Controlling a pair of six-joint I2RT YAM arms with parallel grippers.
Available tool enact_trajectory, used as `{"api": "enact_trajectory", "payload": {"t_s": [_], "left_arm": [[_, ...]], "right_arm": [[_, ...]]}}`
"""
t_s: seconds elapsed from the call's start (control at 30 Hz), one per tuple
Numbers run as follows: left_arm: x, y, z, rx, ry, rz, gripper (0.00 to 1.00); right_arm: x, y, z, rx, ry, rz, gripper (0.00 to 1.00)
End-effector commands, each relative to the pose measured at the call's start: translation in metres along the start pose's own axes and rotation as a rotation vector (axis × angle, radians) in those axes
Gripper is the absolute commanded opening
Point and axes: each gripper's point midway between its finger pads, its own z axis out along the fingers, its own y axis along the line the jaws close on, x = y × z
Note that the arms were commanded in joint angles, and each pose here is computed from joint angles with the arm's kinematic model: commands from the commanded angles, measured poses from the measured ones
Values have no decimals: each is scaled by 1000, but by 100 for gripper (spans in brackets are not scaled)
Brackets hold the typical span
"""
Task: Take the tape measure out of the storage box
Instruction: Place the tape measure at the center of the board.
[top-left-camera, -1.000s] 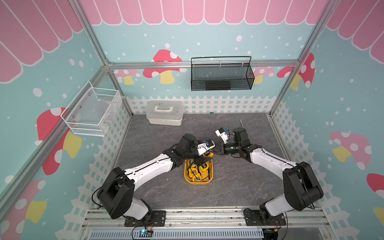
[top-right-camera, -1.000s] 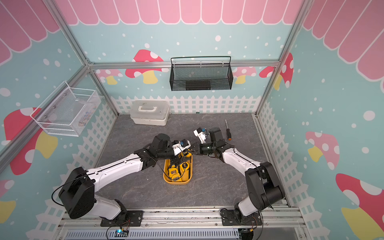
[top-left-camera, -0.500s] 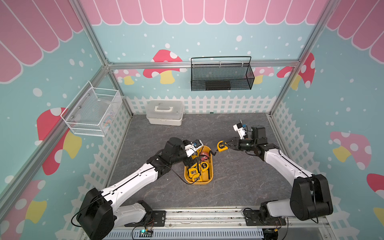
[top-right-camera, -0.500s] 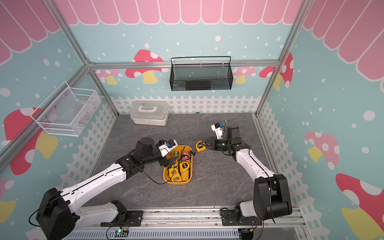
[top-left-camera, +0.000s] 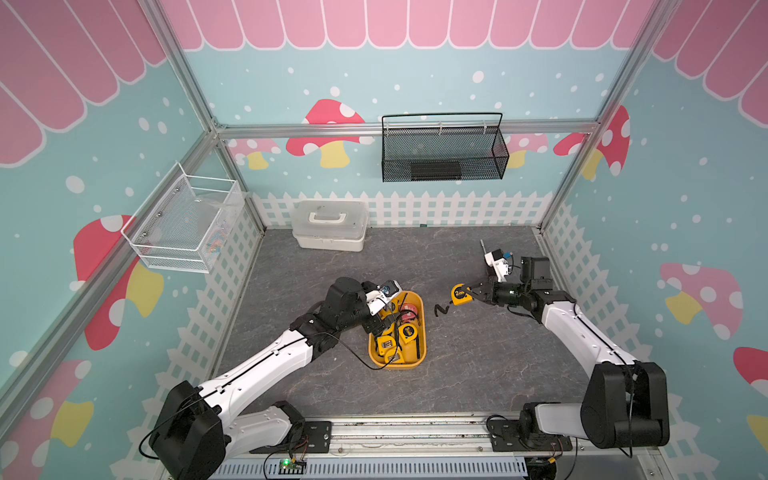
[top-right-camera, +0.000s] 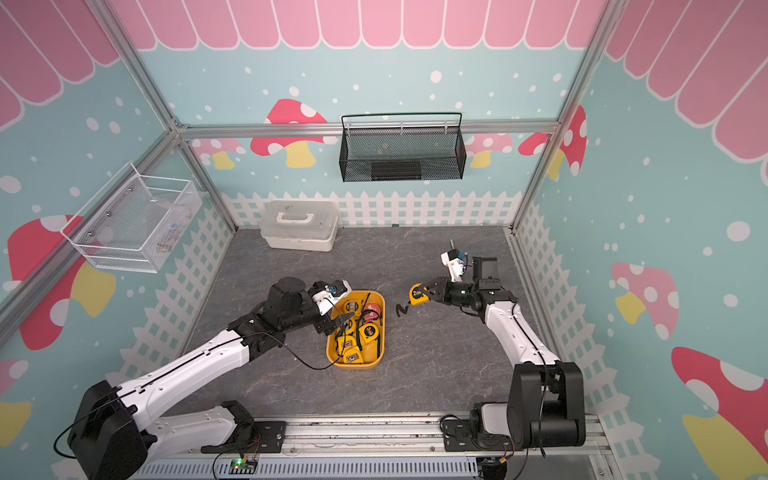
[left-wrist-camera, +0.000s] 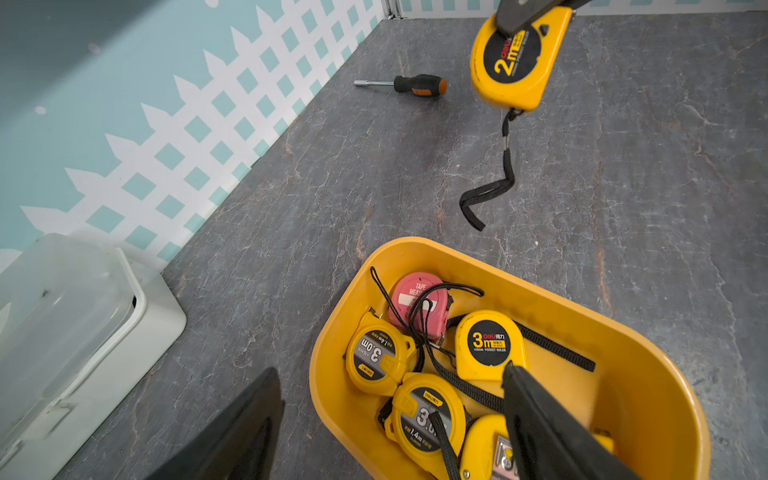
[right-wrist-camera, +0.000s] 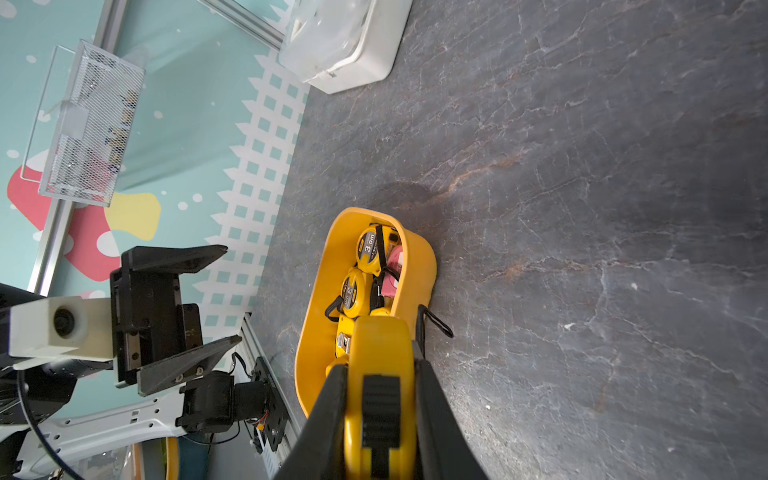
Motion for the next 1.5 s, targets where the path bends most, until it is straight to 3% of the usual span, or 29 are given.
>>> {"api": "enact_trajectory", "payload": {"t_s": [0.0, 0.83, 1.1, 1.47], "left_arm": [[3, 3, -2, -12, 5, -10, 84], [6, -13, 21, 84, -16, -106, 84], [11, -17, 23, 95, -25, -141, 84], [14, -17, 23, 89, -14, -138, 84]], "right_arm": [[12, -11, 2, 14, 21, 13, 20], [58, -141, 25, 264, 117, 285, 19], [63, -154, 25, 278, 129, 319, 21], [64, -157, 19, 302, 125, 342, 35]]}}
